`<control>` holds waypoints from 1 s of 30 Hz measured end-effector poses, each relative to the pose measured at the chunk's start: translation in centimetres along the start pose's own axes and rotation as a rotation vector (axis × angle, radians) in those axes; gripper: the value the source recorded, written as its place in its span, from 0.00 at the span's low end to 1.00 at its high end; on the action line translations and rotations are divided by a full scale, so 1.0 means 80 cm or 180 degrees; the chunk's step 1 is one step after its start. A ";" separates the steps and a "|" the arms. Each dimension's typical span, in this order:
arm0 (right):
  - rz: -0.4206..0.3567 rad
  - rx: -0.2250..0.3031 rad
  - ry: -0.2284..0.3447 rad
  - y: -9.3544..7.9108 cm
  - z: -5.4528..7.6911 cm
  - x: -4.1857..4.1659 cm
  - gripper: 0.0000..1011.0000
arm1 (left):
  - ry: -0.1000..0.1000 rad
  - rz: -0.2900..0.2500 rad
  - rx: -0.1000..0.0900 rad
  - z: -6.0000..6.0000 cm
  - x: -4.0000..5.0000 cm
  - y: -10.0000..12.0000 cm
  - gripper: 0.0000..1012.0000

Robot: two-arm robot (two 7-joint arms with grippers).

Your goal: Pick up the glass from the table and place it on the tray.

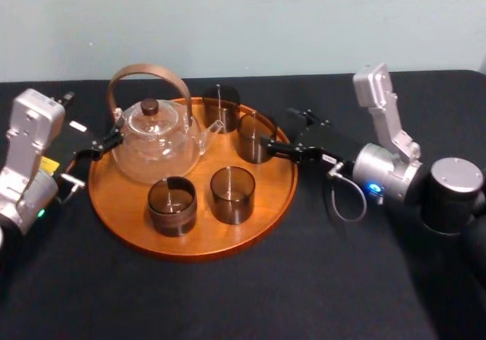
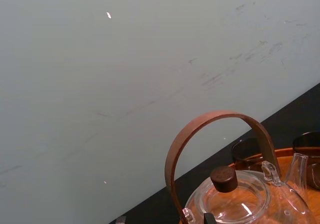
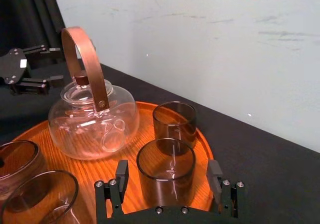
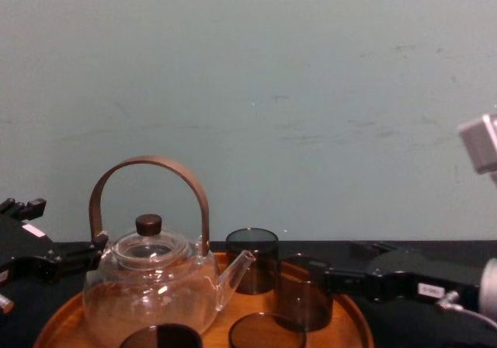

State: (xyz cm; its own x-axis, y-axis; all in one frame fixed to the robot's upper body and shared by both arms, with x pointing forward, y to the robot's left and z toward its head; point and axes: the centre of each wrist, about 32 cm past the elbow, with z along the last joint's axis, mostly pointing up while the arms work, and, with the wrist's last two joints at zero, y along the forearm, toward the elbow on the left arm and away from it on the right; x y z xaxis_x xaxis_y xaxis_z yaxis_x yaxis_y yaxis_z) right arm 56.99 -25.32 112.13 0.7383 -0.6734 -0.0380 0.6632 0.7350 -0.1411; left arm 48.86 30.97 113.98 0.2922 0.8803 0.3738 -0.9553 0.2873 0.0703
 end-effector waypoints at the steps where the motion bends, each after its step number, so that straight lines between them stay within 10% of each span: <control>1: -0.0018 0.0014 0.0004 -0.006 0.000 -0.001 0.99 | 0.0000 0.0000 0.0000 0.000 0.000 0.000 1.00; 18: -0.0275 0.0091 0.0026 -0.064 -0.009 -0.009 0.99 | 0.0000 0.0000 0.0000 0.000 0.000 0.000 1.00; 30: -0.0660 0.0142 0.0045 -0.086 -0.013 0.008 0.99 | 0.0000 0.0000 0.0000 0.000 0.000 0.000 1.00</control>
State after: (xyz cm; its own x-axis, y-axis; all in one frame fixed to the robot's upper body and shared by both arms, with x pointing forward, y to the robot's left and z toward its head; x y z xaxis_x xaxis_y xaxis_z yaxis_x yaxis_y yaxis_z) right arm 52.77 -30.88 112.01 0.5839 -0.8114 -0.0265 0.8057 0.5832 -0.1033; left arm 48.86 30.97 113.98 0.2923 0.8803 0.3737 -0.9552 0.2874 0.0703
